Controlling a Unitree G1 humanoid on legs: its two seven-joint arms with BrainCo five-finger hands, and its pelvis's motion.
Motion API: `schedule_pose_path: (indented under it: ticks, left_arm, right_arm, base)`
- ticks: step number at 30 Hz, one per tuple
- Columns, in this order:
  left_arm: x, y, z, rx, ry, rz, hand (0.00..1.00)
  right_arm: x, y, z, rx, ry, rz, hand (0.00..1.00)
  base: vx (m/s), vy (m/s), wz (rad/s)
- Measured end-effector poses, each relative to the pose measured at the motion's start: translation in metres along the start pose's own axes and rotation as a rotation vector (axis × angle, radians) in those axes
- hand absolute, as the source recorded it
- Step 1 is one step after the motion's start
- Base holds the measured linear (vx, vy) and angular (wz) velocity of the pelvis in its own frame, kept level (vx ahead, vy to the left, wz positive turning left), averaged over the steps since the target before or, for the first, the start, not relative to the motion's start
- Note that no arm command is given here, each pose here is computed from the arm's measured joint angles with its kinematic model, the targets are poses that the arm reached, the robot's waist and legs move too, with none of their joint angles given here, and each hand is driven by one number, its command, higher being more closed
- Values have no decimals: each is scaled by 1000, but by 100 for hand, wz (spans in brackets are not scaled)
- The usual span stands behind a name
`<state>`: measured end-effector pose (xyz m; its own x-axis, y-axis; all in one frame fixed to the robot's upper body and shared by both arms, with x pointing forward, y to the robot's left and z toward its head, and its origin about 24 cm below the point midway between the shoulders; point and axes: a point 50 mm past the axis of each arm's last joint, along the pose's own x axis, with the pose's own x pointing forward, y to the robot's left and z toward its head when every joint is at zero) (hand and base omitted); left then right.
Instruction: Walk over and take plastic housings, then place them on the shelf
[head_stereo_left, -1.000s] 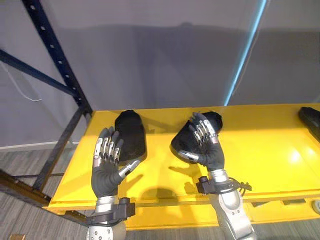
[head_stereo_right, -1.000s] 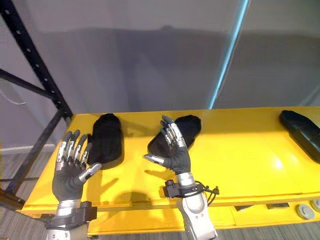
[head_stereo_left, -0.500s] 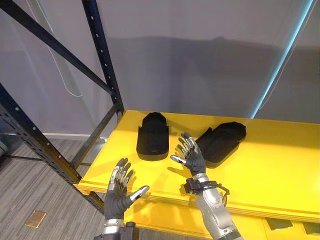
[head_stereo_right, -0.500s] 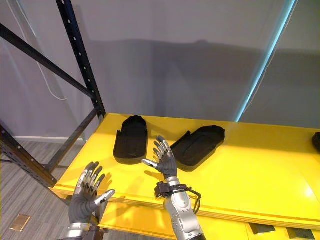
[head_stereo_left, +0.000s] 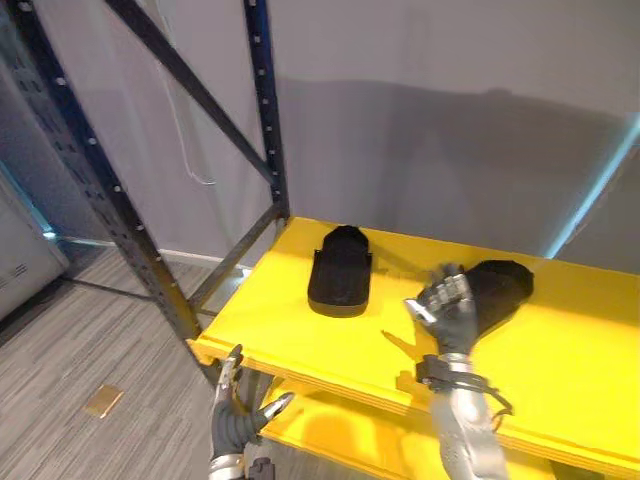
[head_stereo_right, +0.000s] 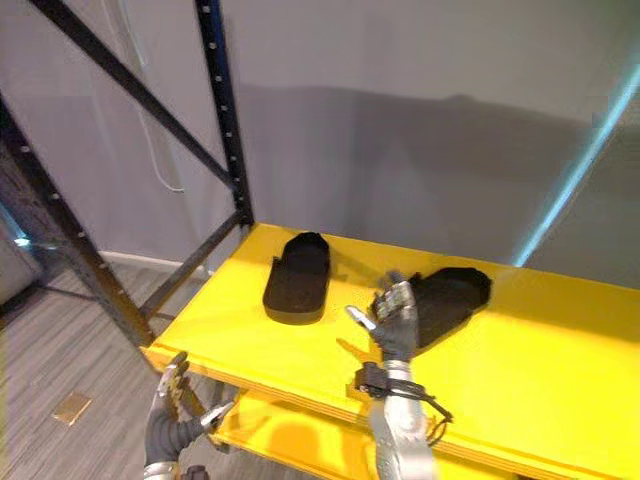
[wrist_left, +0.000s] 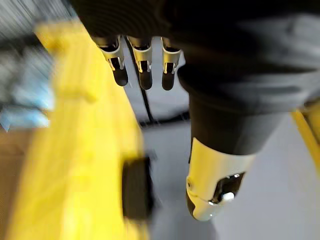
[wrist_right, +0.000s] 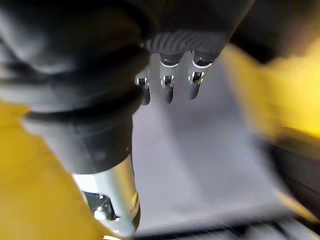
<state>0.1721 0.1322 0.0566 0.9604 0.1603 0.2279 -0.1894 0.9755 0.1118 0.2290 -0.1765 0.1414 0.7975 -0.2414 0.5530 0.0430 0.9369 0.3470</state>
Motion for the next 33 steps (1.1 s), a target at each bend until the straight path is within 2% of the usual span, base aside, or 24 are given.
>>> schedule_pose_path:
  ticks: [4,6,8,14,18,23,28,31,33]
  left_arm:
    - [9,-13,13,-35,-91,-42,0]
    - [13,-22,20,-41,-138,-81,0]
    - [21,-26,27,-34,-190,-90,0]
    - [41,-12,39,-3,-277,0,0]
    - [44,-9,40,-12,-275,42,0]
    - [46,8,33,-45,-229,113,0]
    - [39,20,-20,-120,49,203,0]
    - [27,29,-79,-66,325,215,0]
    - [10,31,-120,0,534,168,0]
  right_arm:
    - [0,-17,41,-112,-157,55,0]
    - [-26,-34,47,-199,-83,30,0]
    - [-41,-37,49,-222,-28,24,0]
    - [-53,-30,40,-301,35,12,0]
    - [-66,-58,31,-396,111,-124,0]
    - [-91,-85,19,-478,237,-274,0]
    - [-127,-123,-28,-523,546,-396,0]
    - [-166,-149,-72,-524,839,-466,0]
    - [-200,-167,-97,-498,1064,-578,0]
  base:
    - [-54,122,-256]
    - [-112,293,-238]
    - [-164,360,-195]
    - [-296,304,-229]
    - [-170,60,-151]
    - [-91,-204,-86]
    - [85,-211,-37]
    - [133,-69,3]
    - [110,21,21]
